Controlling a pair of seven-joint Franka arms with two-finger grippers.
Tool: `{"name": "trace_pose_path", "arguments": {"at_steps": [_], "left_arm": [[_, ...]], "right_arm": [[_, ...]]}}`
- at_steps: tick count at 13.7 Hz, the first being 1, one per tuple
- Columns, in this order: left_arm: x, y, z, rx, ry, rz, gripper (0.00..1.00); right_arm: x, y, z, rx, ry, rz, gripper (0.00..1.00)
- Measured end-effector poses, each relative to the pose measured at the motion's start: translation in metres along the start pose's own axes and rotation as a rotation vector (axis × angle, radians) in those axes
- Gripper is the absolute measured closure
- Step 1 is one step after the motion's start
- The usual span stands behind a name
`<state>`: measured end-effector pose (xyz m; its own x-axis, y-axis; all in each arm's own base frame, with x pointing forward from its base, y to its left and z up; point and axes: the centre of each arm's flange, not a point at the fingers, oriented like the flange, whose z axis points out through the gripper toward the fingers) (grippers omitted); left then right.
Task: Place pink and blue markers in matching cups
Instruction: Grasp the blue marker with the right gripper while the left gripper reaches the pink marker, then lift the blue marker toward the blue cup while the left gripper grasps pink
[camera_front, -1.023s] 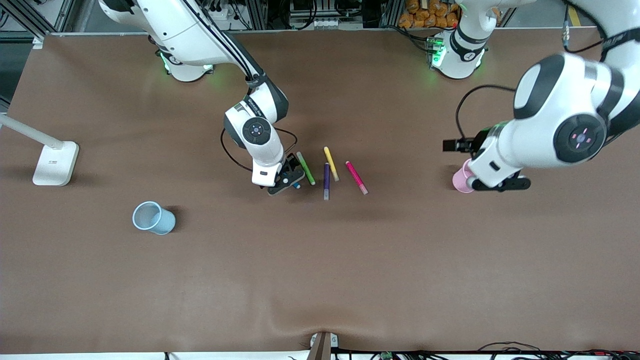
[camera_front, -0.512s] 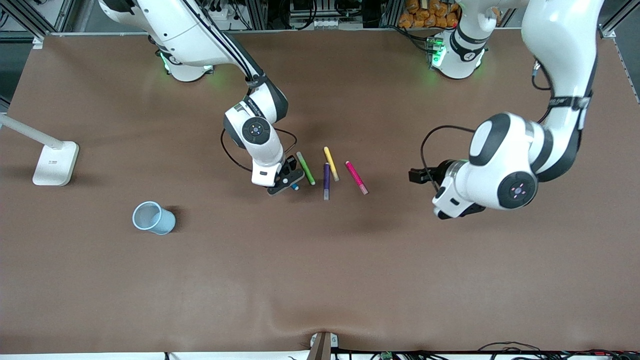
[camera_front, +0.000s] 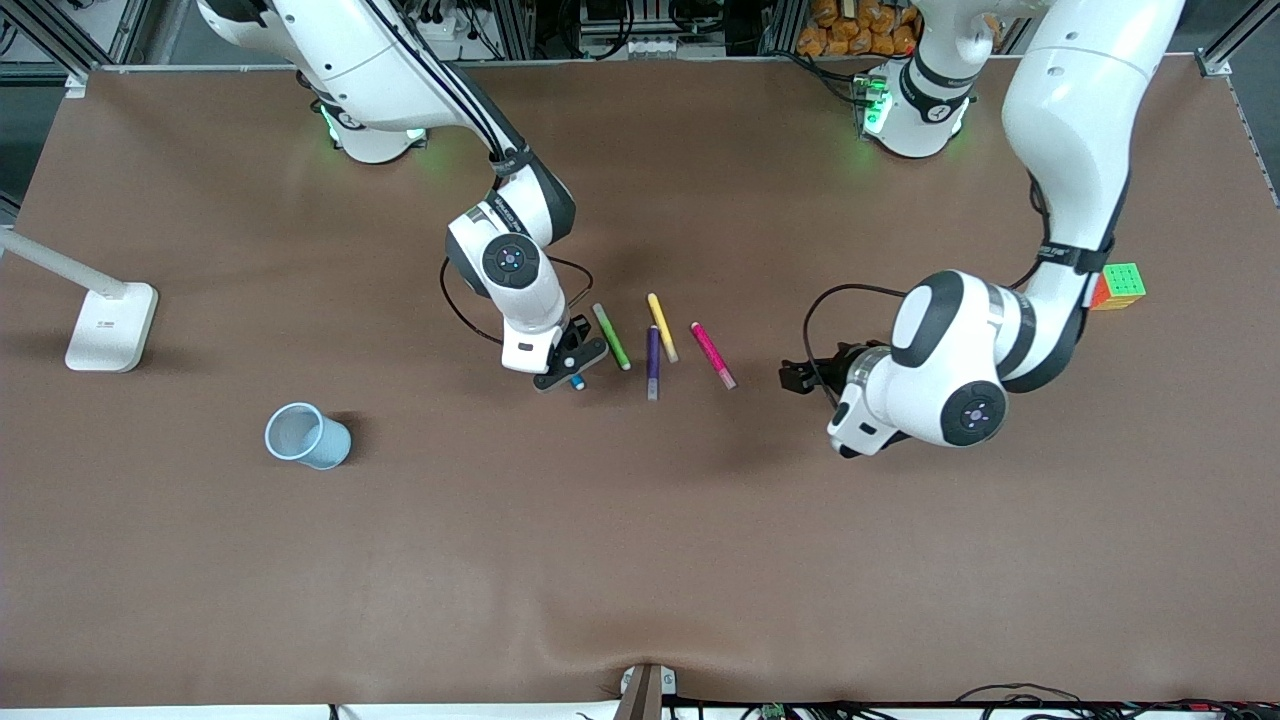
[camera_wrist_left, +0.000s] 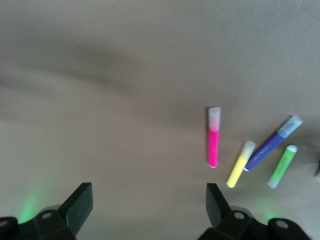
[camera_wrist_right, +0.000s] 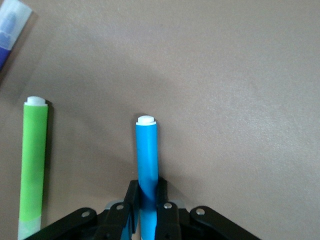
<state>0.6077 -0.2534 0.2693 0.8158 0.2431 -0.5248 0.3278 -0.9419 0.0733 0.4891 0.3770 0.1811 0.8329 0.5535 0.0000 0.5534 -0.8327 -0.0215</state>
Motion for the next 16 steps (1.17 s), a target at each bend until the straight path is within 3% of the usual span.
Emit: {"name": "trace_pose_path", "arguments": {"at_steps": [3, 7, 11, 14, 16], "left_arm": [[0.005, 0.007, 0.02, -0.007, -0.02, -0.002, 0.0], [0.004, 0.023, 0.041, -0.019, -0.019, 0.005, 0.02], [0.016, 0.033, 0.069, -0.069, -0.024, -0.025, 0.1], [0.019, 0.041, 0.091, -0.093, -0.042, -0.048, 0.13], [0.018, 0.049, 0.102, -0.098, -0.03, -0.084, 0.24]], "right_arm": [[0.013, 0.009, -0.027, -0.013, -0.089, -0.028, 0.83], [0.028, 0.038, -0.071, -0.076, -0.152, -0.084, 0.83], [0.031, 0.073, -0.099, -0.222, -0.258, -0.168, 0.83], [0.027, 0.097, -0.109, -0.365, -0.356, -0.259, 0.83], [0.022, 0.121, -0.112, -0.422, -0.428, -0.341, 0.83]]}}
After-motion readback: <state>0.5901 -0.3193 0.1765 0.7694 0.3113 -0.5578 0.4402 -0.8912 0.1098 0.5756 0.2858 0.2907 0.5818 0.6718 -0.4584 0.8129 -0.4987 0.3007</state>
